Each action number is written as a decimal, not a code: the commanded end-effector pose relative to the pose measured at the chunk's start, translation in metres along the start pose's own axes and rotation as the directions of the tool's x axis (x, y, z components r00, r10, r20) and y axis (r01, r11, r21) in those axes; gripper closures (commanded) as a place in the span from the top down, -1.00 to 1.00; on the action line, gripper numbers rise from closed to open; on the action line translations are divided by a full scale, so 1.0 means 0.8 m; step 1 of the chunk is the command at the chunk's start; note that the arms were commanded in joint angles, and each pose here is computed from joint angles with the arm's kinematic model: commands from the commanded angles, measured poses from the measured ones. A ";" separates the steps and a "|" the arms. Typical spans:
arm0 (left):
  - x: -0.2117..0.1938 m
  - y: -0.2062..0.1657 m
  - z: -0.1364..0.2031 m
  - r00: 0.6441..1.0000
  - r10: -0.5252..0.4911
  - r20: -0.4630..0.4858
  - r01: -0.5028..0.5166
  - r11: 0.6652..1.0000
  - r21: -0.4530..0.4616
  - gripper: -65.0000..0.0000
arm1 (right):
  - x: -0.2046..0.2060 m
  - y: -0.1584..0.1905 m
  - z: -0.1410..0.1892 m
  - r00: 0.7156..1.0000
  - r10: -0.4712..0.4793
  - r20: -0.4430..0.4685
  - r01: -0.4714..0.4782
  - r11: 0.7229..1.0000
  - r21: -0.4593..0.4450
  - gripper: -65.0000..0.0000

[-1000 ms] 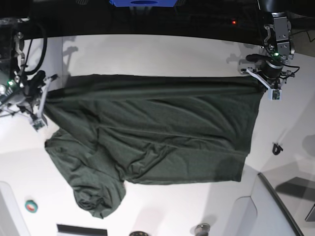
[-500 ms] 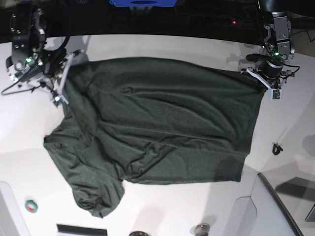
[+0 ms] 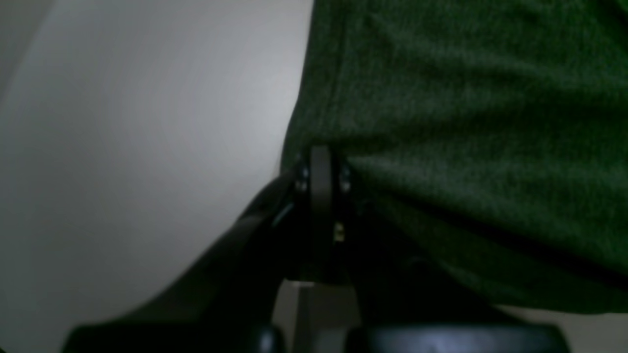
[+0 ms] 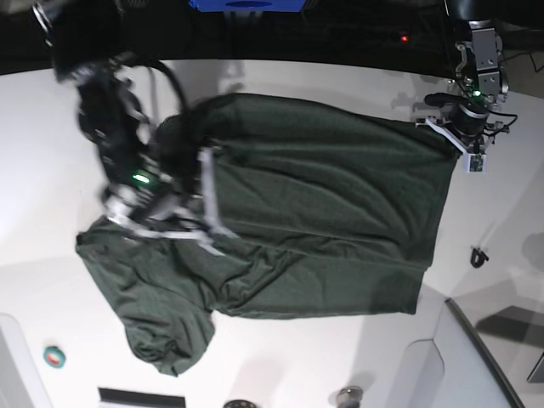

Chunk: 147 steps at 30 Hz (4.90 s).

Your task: Layout the t-shirt on the table in an organized manner, then fold the t-shirt properly

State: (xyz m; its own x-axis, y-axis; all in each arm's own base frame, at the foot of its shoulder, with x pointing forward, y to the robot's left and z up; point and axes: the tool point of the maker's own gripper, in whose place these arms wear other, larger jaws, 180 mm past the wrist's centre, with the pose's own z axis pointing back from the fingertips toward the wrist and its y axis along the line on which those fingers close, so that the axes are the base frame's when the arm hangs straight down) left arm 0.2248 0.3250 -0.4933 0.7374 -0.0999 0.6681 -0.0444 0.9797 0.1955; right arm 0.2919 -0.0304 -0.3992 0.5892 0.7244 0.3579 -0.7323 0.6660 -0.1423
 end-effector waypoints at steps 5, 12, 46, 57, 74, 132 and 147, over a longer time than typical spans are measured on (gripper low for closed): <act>-0.058 -0.004 0.008 0.982 -0.041 -0.186 0.038 0.999 -0.016 -1.00 | 0.105 0.067 -0.028 0.976 0.137 0.170 -0.157 0.981 0.113 -0.95; -0.059 -0.003 0.008 0.981 -0.042 -0.188 0.040 0.999 -0.016 -1.00 | 0.121 0.066 -0.026 0.959 0.237 0.154 -0.251 0.965 0.075 -0.39; -0.060 0.000 0.009 0.980 -0.047 -0.192 0.046 0.999 -0.014 -1.00 | 0.003 -0.048 -0.069 0.969 -0.224 0.107 0.217 0.974 0.070 0.24; -0.059 0.001 0.009 0.981 -0.047 -0.190 0.046 0.999 -0.011 -1.00 | 0.020 -0.048 -0.065 0.967 -0.221 0.130 0.213 0.974 0.075 -0.96; -0.056 0.003 0.009 0.981 -0.050 -0.185 0.049 0.999 -0.010 -1.00 | -0.139 -0.102 0.030 0.958 -0.284 0.023 0.284 0.941 -0.187 -0.98; -0.066 0.004 0.014 0.978 -0.057 -0.199 0.056 0.998 -0.011 -1.00 | -0.145 -0.087 0.024 0.948 -0.318 -0.005 0.313 0.936 -0.164 -0.97; -0.066 0.004 0.014 0.978 -0.057 -0.199 0.056 0.998 -0.011 -1.00 | -0.322 -0.159 0.116 0.692 -0.722 -0.004 0.638 0.615 -0.463 -0.97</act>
State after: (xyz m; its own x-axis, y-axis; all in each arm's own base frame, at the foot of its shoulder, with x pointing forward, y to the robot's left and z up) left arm 0.2174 0.3306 -0.4935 0.7444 -0.1122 0.6582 -0.0374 0.9772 0.2090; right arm 0.1980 -0.3098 -0.3968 0.9428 0.0022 0.3333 0.0861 0.9644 -0.2500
